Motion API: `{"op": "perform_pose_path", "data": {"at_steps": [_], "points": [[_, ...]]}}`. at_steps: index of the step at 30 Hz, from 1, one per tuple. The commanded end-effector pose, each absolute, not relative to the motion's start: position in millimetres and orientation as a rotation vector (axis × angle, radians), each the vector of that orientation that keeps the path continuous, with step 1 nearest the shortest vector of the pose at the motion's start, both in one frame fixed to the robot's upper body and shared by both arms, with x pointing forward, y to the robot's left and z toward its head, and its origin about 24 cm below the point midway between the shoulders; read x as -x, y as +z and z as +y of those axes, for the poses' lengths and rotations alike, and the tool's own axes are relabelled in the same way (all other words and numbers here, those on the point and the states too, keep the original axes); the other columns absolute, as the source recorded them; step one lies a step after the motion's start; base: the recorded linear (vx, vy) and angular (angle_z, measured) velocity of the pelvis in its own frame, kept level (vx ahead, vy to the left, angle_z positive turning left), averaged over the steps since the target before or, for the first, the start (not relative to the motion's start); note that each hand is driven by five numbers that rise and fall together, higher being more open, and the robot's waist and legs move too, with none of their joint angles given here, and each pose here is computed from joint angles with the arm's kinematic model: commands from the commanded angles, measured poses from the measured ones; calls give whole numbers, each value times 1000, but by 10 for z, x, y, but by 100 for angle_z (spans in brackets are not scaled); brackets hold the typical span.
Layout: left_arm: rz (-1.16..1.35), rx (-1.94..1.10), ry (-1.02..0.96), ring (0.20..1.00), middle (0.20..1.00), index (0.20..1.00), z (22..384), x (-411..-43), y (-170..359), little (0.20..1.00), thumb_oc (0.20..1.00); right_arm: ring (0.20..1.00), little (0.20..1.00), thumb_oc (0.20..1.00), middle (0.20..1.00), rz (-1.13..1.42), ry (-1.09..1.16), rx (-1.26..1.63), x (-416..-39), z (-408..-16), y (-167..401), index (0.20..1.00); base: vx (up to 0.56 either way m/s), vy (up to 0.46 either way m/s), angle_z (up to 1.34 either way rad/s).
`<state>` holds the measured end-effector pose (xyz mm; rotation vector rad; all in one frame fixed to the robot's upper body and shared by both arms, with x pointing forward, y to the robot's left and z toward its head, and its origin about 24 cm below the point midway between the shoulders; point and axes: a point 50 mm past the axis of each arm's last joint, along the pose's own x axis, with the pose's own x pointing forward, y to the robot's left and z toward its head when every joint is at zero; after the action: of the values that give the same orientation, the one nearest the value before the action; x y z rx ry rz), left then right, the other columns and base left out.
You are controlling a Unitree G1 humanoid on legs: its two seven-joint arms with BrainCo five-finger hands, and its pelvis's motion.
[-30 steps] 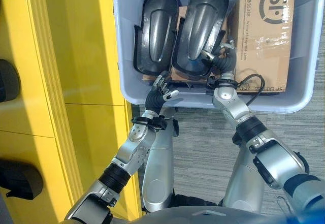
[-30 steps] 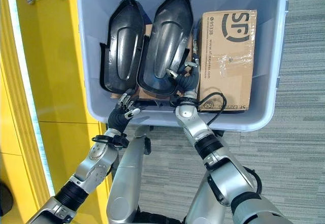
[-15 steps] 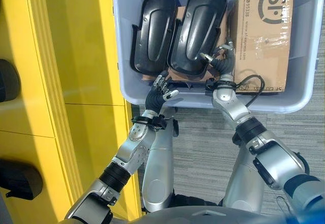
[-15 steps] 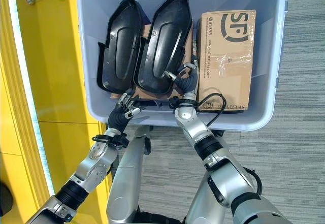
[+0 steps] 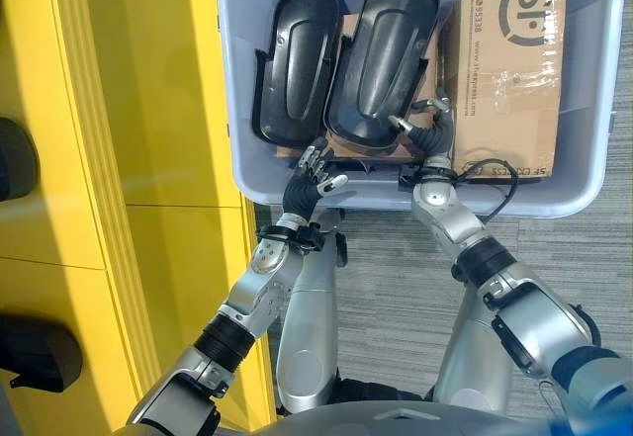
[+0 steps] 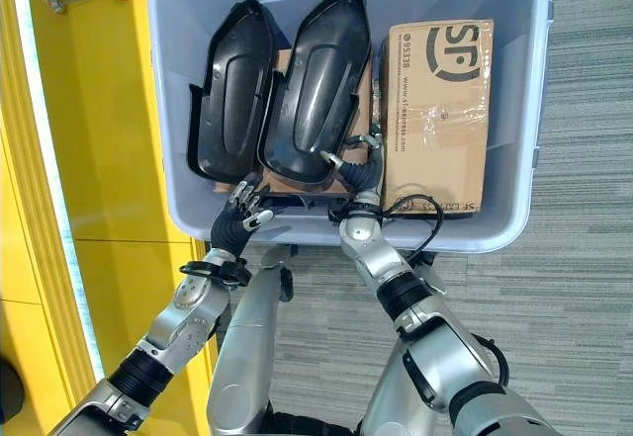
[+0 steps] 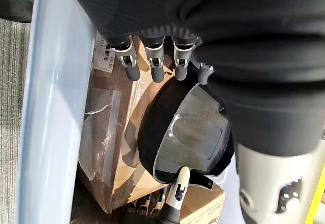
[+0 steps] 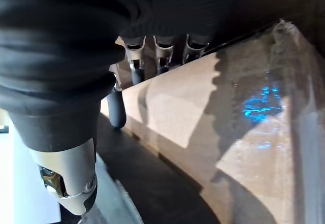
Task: Move parts from the plastic box to the shelf.
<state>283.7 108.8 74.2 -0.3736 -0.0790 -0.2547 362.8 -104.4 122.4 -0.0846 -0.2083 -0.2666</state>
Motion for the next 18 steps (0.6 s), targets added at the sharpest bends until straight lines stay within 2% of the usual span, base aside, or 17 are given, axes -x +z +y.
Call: {"op": "perform_pose_path", "data": {"at_steps": [1,7,10,18], "points": [[3,364,-280,1000,1000,1000,1022,-2703,556,1000,1000,1000,1000,1000,1000,-119,-183,-24,-3558,-803,1070,1000,0,0,0],[4,352,-285,1000,1000,1000,1020,-2711,599,1000,1000,1000,1000,1000,1000,-69,-39,-237,-3573,-732,1088,1000,0,0,0],[6,348,-286,1000,1000,1000,1015,-2691,604,1000,1000,1000,1000,1000,1000,-153,41,-294,-3520,-629,1226,1000,0,0,0],[5,350,-281,1000,1000,1000,1012,-2639,614,1000,1000,1000,1000,1000,1000,-255,151,-303,-3357,-421,1474,1000,0,0,0]]}}
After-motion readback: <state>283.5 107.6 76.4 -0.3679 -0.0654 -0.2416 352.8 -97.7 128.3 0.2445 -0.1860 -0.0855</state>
